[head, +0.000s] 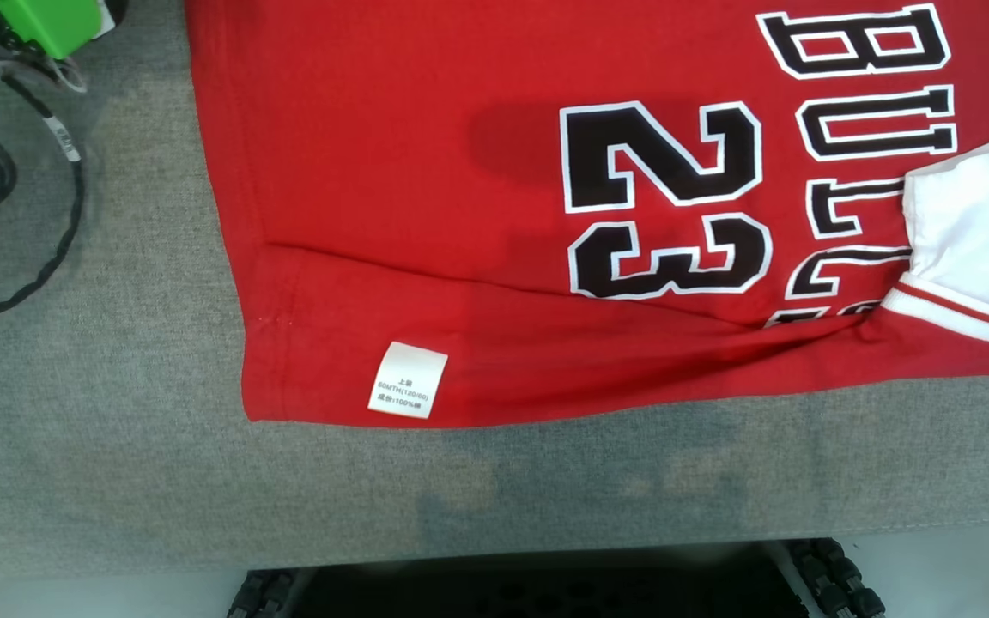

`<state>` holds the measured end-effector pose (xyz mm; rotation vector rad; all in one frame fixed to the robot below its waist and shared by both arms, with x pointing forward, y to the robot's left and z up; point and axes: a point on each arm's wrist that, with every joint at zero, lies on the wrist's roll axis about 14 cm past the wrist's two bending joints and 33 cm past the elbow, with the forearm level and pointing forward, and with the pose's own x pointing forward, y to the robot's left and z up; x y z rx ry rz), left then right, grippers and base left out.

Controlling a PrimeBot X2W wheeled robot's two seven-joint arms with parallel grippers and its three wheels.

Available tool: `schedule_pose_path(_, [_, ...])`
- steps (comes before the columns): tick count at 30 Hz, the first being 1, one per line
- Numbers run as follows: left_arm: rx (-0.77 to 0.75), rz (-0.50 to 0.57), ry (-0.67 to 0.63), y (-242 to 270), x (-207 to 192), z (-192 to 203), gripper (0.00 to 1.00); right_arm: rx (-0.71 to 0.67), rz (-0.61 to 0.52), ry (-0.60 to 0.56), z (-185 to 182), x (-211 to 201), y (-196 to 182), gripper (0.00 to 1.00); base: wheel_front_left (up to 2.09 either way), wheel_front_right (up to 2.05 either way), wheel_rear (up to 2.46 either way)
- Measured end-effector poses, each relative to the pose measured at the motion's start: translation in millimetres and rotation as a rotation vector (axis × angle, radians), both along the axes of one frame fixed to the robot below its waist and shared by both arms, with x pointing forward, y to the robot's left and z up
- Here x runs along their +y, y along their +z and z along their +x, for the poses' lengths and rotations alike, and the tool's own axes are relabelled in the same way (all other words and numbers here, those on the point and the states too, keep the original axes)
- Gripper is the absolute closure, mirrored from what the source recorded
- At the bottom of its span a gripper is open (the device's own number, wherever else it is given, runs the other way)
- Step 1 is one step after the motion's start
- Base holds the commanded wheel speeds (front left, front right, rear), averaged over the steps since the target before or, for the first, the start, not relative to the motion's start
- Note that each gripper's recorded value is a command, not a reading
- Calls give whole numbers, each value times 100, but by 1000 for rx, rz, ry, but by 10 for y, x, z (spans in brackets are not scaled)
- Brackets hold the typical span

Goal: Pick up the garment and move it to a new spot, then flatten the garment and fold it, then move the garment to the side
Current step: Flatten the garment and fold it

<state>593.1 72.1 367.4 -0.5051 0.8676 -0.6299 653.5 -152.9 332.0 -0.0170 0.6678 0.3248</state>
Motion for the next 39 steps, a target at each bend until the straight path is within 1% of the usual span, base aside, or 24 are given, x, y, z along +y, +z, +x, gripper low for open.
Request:
schedule_pose_path(4, [13, -21, -33, 15, -100, -36, 0, -8, -15, 14, 50, 28, 2, 0, 0, 0, 0])
schedule_pose_path(12, [31, -22, -77, 33, -171, -65, 0, -34, -36, 7, 181, 47, 1, 0, 0, 0, 0])
schedule_pose_path(21, [39, -8, -88, 18, -139, -78, 0, -50, -22, 20, 274, 154, -25, 0, 0, 0, 0])
schedule_pose_path(22, [39, -10, -90, 19, -141, -79, 8, -50, -19, 25, 282, 172, -23, 0, 0, 0, 0])
schedule_pose_path(23, [40, -9, -90, 16, -137, -78, 16, -51, -18, 27, 286, 184, -26, 4, 0, 0, 0])
schedule_pose_path(24, [42, -7, -88, 12, -134, -77, 28, -53, -17, 27, 290, 194, -30, 13, 0, 0, 0])
schedule_pose_path(25, [44, -5, -86, 5, -127, -76, 40, -52, -15, 32, 290, 209, -34, 16, 0, 0, 0])
schedule_pose_path(26, [45, -5, -85, 5, -125, -74, 53, -55, -14, 38, 292, 224, -33, 34, 0, 0, 0])
schedule_pose_path(27, [47, -4, -82, 0, -120, -72, 62, -55, -13, 41, 293, 240, -36, 53, 0, 0, 0])
schedule_pose_path(28, [49, -2, -80, -6, -112, -72, 69, -56, -12, 47, 296, 255, -38, 61, 0, 0, 0])
schedule_pose_path(29, [53, 0, -77, -15, -104, -73, 75, -56, -12, 51, 299, 268, -38, 64, 0, 0, 0])
schedule_pose_path(30, [54, 0, -79, -21, -102, -76, 84, -56, -13, 57, 303, 280, -39, 78, 0, 0, 0])
schedule_pose_path(32, [56, -1, -81, -25, -108, -84, 100, -56, -14, 56, 309, 287, -43, 84, 0, 0, 0])
schedule_pose_path(33, [56, -3, -83, -24, -114, -88, 100, -58, -13, 55, 312, 289, -46, 98, 0, 0, 0])
schedule_pose_path(34, [54, -5, -84, -21, -116, -89, 100, -57, -12, 57, 314, 292, -47, 100, 0, 0, 0])
schedule_pose_path(39, [34, -20, -75, 8, -122, -72, 100, -79, 0, 62, 332, 317, -11, 100, 0, 0, 0])
